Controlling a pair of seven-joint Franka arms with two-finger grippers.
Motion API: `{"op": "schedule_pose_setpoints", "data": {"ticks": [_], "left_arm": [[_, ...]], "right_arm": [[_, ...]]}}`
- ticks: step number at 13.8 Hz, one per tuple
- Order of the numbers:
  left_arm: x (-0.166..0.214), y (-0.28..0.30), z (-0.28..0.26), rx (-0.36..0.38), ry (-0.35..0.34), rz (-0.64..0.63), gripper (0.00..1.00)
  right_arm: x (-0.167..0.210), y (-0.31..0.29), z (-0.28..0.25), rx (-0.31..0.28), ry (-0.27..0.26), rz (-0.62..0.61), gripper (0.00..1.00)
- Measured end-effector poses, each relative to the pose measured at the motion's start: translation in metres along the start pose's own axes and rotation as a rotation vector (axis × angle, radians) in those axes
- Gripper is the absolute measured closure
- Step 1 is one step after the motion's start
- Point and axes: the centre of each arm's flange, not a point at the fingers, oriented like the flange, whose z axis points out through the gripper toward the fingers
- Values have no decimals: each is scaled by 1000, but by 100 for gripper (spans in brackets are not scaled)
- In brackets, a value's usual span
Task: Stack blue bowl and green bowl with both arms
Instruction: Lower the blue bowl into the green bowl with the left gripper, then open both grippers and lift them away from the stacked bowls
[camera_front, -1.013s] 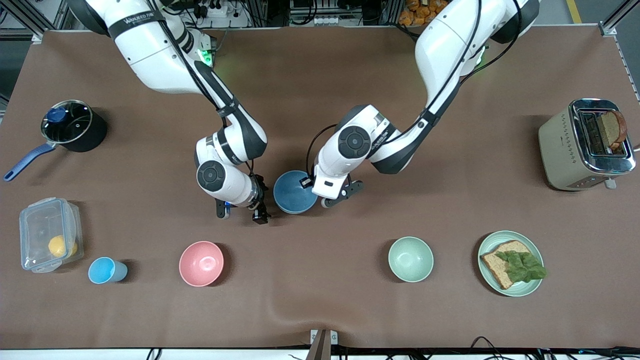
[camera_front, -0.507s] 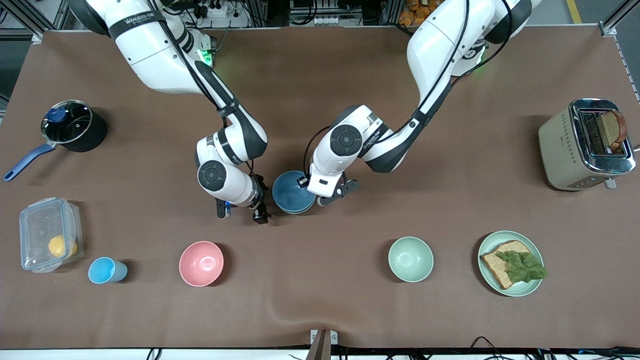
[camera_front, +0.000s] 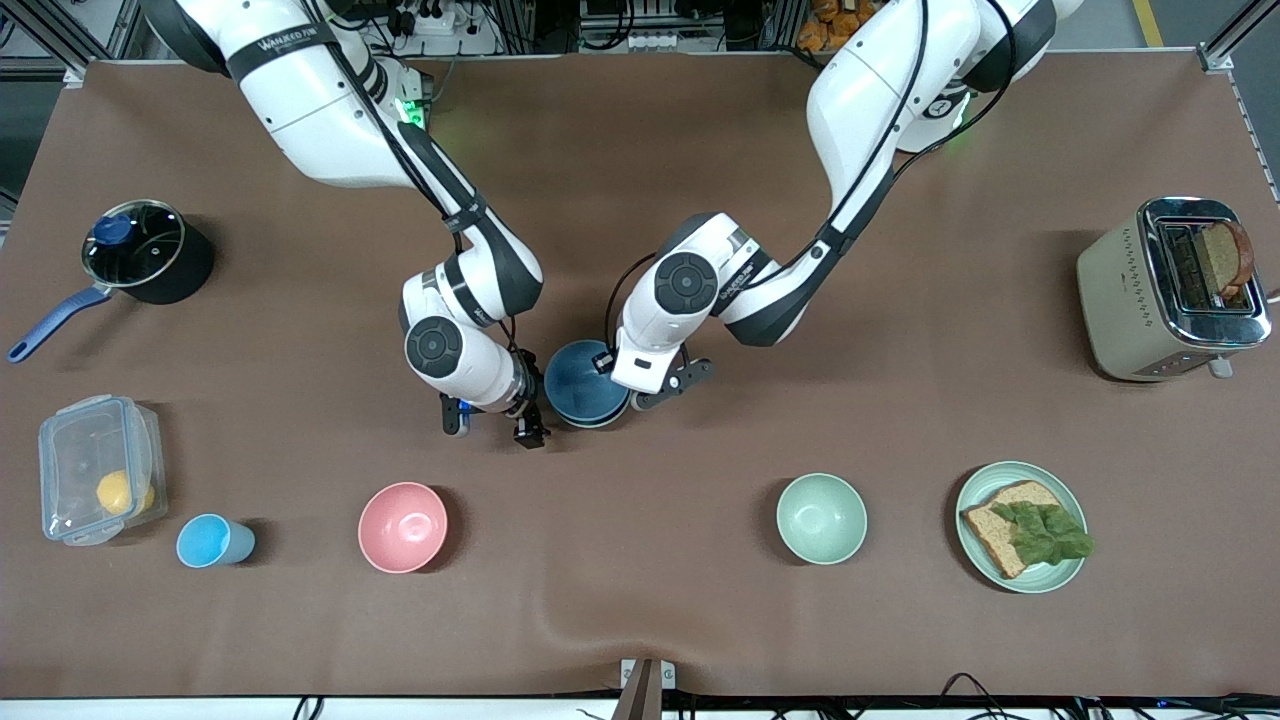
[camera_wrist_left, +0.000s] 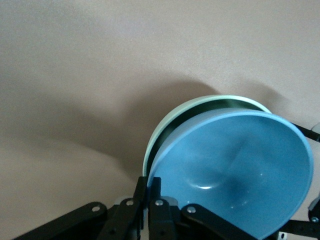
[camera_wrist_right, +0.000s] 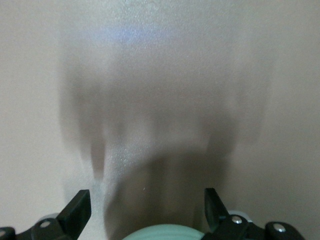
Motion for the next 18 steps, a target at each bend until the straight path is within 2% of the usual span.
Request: {"op": "schedule_pose_setpoints", "data": {"ticks": [3, 5, 10, 12, 13, 15, 18], "left_arm": [[-2, -1, 4, 5, -3, 2, 96], [-3, -1, 5, 6, -3, 3, 81], [4, 9, -16, -35, 17, -1, 30], [25, 11, -59, -68, 53, -22, 11], [39, 8, -92, -71, 72, -38, 1], [72, -12, -172, -41, 130, -46, 0], [110, -68, -282, 70, 171, 30, 0]], "right_arm": [[-2, -2, -2, 6, -3, 8, 0], [-3, -3, -4, 10, -4, 9, 0], [-4, -3, -5, 12, 1, 2, 0], [-5, -5, -7, 15, 19, -21, 0], [-5, -7, -10, 4, 45, -46, 0], [-5, -16, -33, -59, 114, -86, 0], [5, -35, -84, -112, 143, -169, 0]]}}
